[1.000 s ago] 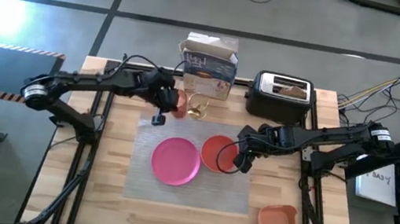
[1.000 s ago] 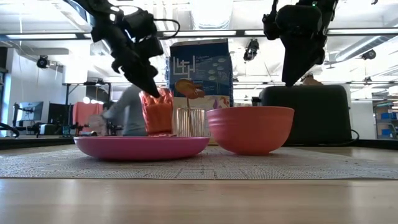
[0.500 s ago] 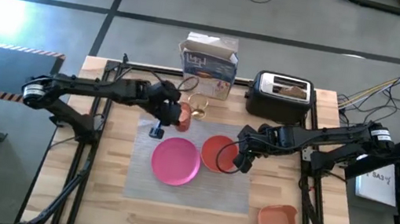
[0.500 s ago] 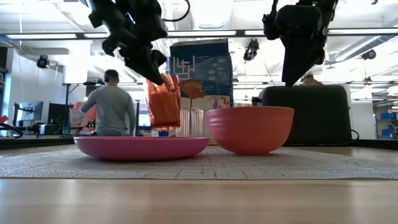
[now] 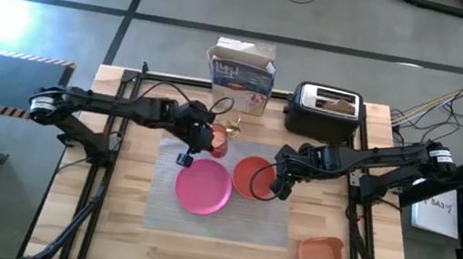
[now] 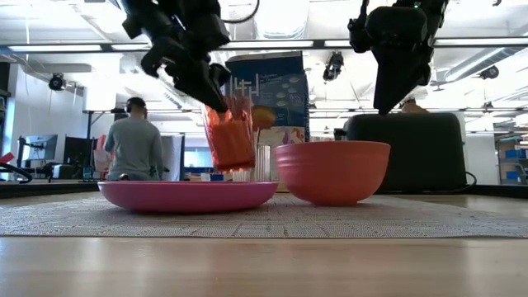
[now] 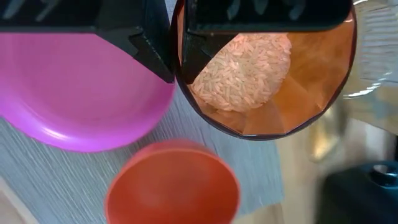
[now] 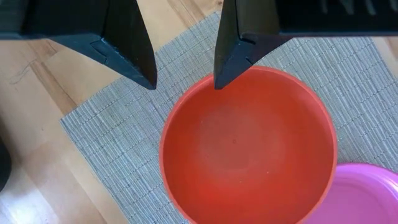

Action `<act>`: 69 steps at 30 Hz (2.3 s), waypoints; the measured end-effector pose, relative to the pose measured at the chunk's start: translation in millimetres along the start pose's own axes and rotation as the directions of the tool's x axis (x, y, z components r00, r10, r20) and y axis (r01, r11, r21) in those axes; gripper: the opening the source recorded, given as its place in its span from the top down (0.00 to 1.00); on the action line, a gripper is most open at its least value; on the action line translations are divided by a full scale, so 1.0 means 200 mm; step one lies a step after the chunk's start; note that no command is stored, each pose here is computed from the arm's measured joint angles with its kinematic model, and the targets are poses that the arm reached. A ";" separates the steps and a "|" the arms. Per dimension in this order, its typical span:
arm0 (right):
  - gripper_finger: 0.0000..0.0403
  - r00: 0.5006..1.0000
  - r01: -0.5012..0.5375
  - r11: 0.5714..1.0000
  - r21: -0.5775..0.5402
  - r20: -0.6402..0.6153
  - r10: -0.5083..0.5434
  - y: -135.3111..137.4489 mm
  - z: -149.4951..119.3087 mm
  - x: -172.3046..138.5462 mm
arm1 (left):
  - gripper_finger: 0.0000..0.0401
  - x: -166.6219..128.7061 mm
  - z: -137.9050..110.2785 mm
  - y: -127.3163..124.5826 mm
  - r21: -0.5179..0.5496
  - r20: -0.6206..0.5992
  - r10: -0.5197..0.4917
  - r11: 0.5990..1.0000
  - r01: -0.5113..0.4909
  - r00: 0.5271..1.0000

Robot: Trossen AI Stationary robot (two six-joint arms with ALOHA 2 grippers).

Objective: Arrange a breakfast setting
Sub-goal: Put the orange cup with rice to the top of the pink plate on the table mat

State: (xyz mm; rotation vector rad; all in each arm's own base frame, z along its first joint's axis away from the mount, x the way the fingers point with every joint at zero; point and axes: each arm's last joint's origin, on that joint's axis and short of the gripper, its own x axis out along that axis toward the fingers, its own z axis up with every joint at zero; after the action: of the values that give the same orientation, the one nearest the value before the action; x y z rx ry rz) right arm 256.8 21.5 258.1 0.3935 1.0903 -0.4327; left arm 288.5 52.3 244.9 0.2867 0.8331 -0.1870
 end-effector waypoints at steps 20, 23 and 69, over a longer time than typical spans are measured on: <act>0.63 1.000 -0.008 1.000 0.002 0.011 0.008 0.00 0.01 0.00 | 0.99 0.07 0.00 0.01 0.061 0.010 -0.010 0.998 0.009 1.000; 0.63 1.000 -0.015 1.000 0.005 0.021 0.015 0.01 0.01 0.00 | 0.99 0.09 0.00 0.02 0.065 0.015 -0.007 0.998 0.007 1.000; 0.63 0.999 -0.027 1.000 0.008 0.036 0.027 0.01 0.02 0.00 | 0.98 0.26 0.01 0.06 0.005 -0.054 -0.052 0.999 0.052 0.997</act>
State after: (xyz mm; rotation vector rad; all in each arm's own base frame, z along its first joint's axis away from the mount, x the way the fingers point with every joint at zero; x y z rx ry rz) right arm 260.8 21.9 259.9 0.4059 1.0471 -0.4194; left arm 327.9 59.6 209.4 0.2775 0.8940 -0.2312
